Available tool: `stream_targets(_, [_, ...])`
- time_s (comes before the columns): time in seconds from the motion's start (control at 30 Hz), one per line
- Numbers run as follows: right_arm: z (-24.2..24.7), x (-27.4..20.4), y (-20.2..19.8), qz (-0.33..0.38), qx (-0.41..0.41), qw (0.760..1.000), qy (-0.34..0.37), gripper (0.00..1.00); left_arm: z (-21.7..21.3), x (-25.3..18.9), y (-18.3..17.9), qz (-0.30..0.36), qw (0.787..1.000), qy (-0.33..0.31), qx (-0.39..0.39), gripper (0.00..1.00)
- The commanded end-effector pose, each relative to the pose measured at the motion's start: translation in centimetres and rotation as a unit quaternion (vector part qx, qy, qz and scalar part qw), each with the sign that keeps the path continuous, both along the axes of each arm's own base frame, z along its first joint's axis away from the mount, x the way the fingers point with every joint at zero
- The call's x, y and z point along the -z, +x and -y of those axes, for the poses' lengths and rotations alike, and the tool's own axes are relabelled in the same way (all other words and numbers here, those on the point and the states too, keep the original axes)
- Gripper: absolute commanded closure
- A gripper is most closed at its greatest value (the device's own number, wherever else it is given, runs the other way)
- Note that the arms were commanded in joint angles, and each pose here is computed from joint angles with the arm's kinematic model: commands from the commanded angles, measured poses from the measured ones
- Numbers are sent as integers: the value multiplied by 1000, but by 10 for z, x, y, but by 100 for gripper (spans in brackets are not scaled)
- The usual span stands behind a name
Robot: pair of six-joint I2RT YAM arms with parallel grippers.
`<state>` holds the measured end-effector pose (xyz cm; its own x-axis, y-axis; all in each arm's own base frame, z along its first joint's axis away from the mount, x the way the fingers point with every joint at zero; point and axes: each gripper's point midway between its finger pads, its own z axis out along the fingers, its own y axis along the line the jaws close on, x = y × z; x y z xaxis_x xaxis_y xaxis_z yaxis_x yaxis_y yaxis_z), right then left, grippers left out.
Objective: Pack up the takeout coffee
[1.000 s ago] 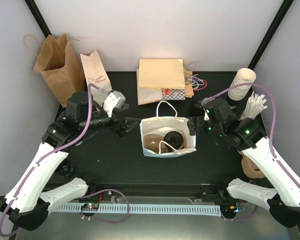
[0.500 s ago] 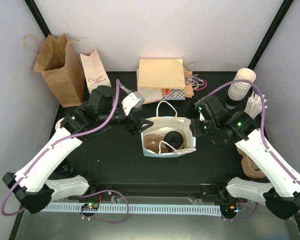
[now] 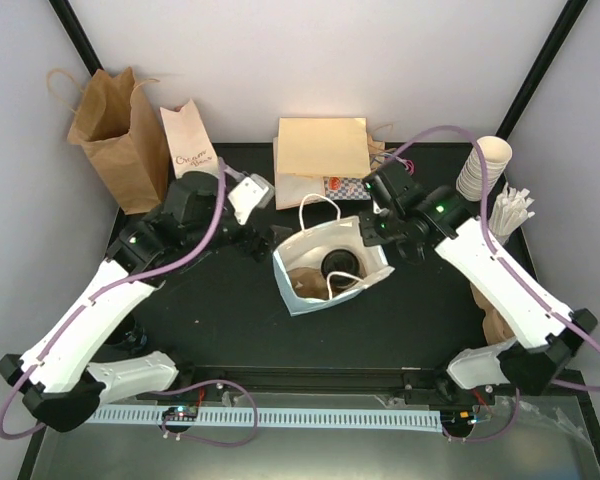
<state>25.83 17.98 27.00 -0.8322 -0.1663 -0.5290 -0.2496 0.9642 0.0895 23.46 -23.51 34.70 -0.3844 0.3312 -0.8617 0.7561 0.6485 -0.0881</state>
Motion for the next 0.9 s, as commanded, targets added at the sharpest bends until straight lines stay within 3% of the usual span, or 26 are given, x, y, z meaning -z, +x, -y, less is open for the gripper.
stream_targets(0.0, [-22, -16, 28, 35, -15, 999, 7, 97, -48, -22, 9, -2, 994, -4, -112, 1])
stream_targets(0.53, [-66, -20, 137, 50, 1, 999, -12, 94, -110, 11, -11, -66, 977, -8, -204, 1])
stream_targets(0.87, [-62, -21, 152, 52, 4, 998, -21, 72, -115, 20, -14, -78, 976, -9, -203, 1])
